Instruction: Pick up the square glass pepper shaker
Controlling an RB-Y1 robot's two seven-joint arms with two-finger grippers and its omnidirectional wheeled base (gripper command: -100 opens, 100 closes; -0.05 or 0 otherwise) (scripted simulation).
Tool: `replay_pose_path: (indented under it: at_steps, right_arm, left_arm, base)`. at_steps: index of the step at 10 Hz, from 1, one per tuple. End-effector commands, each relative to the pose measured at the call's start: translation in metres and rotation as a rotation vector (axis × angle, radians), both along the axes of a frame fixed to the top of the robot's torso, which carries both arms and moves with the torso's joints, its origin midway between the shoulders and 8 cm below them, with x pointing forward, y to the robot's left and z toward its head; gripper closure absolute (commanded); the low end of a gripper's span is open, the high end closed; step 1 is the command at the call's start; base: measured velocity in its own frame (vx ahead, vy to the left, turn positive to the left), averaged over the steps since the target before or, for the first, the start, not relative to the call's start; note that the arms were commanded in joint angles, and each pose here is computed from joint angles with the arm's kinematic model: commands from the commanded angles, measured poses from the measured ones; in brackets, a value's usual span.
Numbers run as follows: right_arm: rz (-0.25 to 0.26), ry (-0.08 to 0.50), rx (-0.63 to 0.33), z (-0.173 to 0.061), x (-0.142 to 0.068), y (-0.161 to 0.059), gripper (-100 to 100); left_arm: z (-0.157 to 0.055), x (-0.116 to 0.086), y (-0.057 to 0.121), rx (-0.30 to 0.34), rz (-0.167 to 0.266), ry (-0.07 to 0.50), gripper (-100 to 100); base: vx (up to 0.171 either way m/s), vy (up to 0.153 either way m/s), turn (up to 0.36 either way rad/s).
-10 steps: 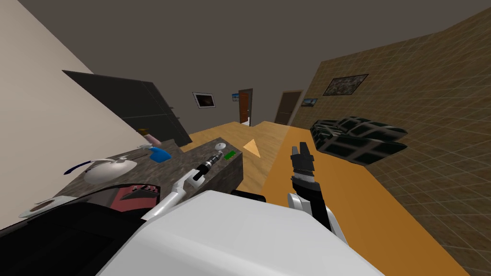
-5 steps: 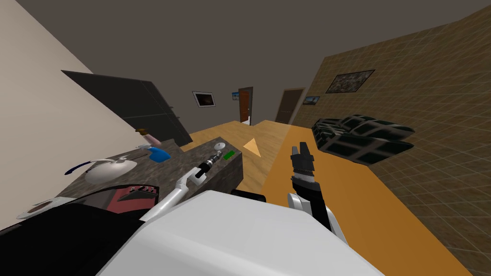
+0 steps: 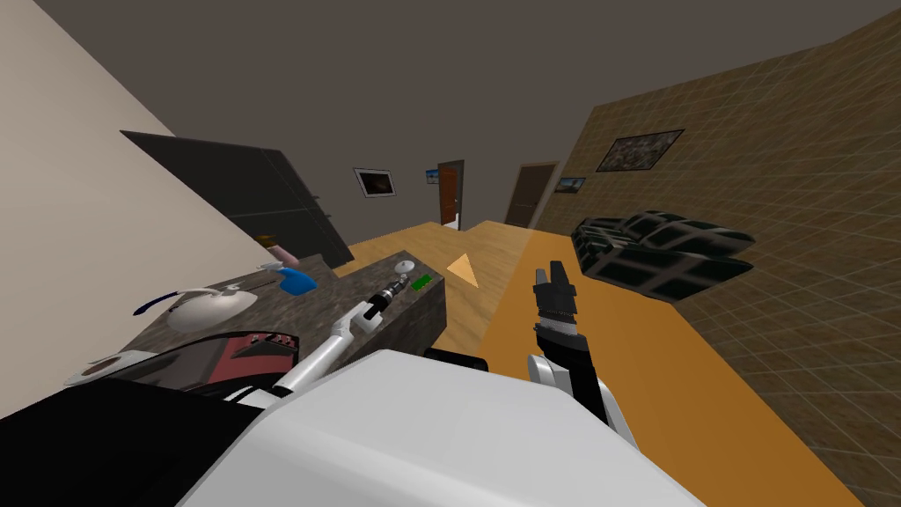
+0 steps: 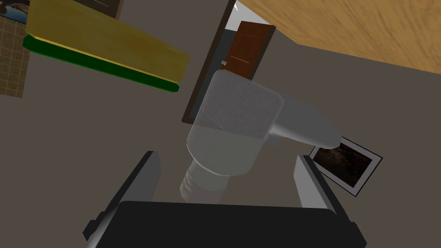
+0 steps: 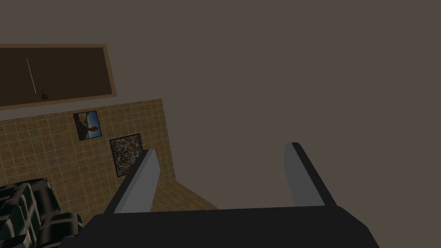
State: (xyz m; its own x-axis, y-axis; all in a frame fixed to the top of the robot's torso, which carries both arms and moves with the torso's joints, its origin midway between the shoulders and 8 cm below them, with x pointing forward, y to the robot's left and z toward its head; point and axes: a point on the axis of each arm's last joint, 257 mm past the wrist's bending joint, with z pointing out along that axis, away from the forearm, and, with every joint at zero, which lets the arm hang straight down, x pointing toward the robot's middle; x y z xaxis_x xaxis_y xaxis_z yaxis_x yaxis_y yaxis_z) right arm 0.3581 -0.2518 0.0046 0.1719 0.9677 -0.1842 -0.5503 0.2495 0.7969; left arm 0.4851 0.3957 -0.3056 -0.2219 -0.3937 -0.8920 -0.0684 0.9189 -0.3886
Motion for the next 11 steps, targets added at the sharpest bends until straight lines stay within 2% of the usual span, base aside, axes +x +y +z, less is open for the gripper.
replay_pose_path:
  at_steps: [1, 2, 3, 5, 6, 7, 8, 9, 10, 11]
  right_arm:
    - [0.000, 0.000, 0.000, 0.000, 0.000, 0.000, 0]
    - [0.000, 0.000, 0.000, 0.000, 0.000, 0.000, 0]
    - [0.000, 0.000, 0.000, 0.000, 0.000, 0.000, 0]
    - [0.000, 0.000, 0.000, 0.000, 0.000, 0.000, 0]
    - [0.000, 0.000, 0.000, 0.000, 0.000, 0.000, 0]
    - [0.000, 0.000, 0.000, 0.000, 0.000, 0.000, 0]
    - [0.000, 0.000, 0.000, 0.000, 0.000, 0.000, 0]
    - [0.000, 0.000, 0.000, 0.000, 0.000, 0.000, 0]
    - [0.000, 0.000, 0.000, 0.000, 0.000, 0.000, 0]
    - [0.000, 0.000, 0.000, 0.000, 0.000, 0.000, 0]
  left_arm:
    - [-0.009, 0.000, 0.006, 0.003, 0.012, 0.015, -100]
    - [-0.003, 0.013, -0.005, -0.006, -0.010, -0.008, -100]
    - [0.000, 0.021, -0.003, -0.003, -0.007, -0.013, -100]
    - [-0.013, 0.020, 0.008, 0.003, 0.015, 0.014, -100]
    - [-0.005, 0.035, -0.004, -0.006, -0.009, -0.012, -100]
    - [-0.002, 0.043, -0.002, -0.003, -0.004, -0.016, -100]
    - [-0.011, 0.042, 0.006, 0.001, 0.011, 0.004, -100]
    - [-0.005, 0.055, -0.006, -0.007, -0.012, -0.016, -100]
    - [-0.002, 0.064, -0.003, -0.004, -0.005, -0.019, -100]
    - [-0.010, 0.063, 0.005, -0.001, 0.009, 0.000, -100]
  base:
    - [-0.004, 0.006, 0.000]
    - [-0.048, 0.004, 0.003]
    - [-0.074, 0.001, -0.007]
    - [-0.024, 0.002, -0.001]
    - [-0.053, -0.003, 0.003]
    - [-0.068, 0.003, -0.006]
    - [-0.035, 0.009, -0.004]
    - [-0.062, 0.012, 0.004]
    - [-0.068, 0.007, -0.007]
    - [-0.034, 0.000, -0.003]
